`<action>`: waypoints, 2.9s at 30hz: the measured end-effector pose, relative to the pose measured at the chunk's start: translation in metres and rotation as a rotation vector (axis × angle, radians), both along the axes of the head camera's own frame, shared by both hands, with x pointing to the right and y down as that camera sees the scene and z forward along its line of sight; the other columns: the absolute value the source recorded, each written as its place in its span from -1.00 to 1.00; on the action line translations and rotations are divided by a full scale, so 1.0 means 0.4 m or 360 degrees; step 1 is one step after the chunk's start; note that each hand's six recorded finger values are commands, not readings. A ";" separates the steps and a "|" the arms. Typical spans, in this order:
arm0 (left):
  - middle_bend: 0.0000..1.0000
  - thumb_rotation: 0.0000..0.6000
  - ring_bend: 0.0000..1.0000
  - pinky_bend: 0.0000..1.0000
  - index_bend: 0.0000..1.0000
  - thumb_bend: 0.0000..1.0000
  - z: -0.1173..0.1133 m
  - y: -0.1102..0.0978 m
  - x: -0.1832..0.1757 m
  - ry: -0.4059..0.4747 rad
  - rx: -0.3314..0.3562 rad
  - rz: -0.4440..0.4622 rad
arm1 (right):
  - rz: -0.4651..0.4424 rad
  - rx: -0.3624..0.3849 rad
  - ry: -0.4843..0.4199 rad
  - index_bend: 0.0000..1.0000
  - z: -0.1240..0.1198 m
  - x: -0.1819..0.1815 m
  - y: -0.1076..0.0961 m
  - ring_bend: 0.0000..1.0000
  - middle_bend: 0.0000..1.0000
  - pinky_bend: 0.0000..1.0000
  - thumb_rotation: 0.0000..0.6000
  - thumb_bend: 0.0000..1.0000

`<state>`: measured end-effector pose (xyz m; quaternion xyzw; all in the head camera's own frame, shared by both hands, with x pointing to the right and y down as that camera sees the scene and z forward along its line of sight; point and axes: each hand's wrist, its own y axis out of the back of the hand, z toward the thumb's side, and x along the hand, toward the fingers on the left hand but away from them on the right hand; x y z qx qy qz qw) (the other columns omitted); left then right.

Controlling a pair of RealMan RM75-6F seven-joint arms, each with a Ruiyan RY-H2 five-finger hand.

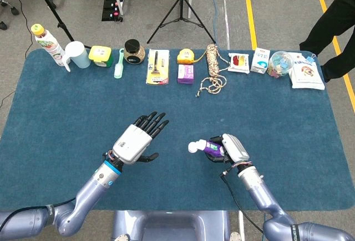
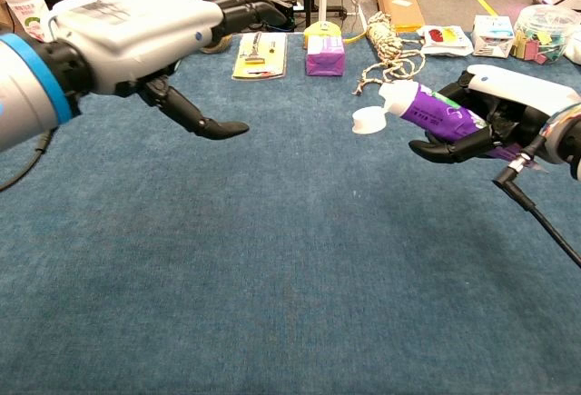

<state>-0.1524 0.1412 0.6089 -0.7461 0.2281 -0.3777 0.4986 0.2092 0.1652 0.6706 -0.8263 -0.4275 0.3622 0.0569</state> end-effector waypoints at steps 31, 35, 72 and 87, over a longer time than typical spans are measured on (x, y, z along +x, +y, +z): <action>-1.00 0.40 -1.00 -0.65 -1.00 -0.57 0.038 -0.010 0.188 0.0109 0.0011 0.0036 | -0.0056 -0.0060 -0.0119 0.57 -0.023 -0.067 0.007 0.78 0.65 0.99 1.00 -0.10; -1.00 0.40 -1.00 -0.65 -1.00 -0.57 0.027 -0.022 0.186 0.0130 0.0016 0.0009 | -0.0085 -0.0058 -0.0087 0.58 -0.017 -0.063 0.014 0.79 0.67 1.00 1.00 -0.08; -1.00 -0.67 -1.00 -0.77 -1.00 -0.79 -0.008 -0.086 0.160 0.0326 -0.0286 -0.0154 | -0.0080 -0.0148 -0.0169 0.60 -0.004 -0.072 0.042 0.82 0.70 1.00 1.00 -0.07; -1.00 -1.00 -1.00 -1.00 -1.00 -1.00 0.020 -0.065 0.197 0.0691 -0.1015 -0.0267 | -0.0035 -0.0240 -0.0326 0.60 -0.002 -0.110 0.040 0.82 0.70 1.00 1.00 -0.07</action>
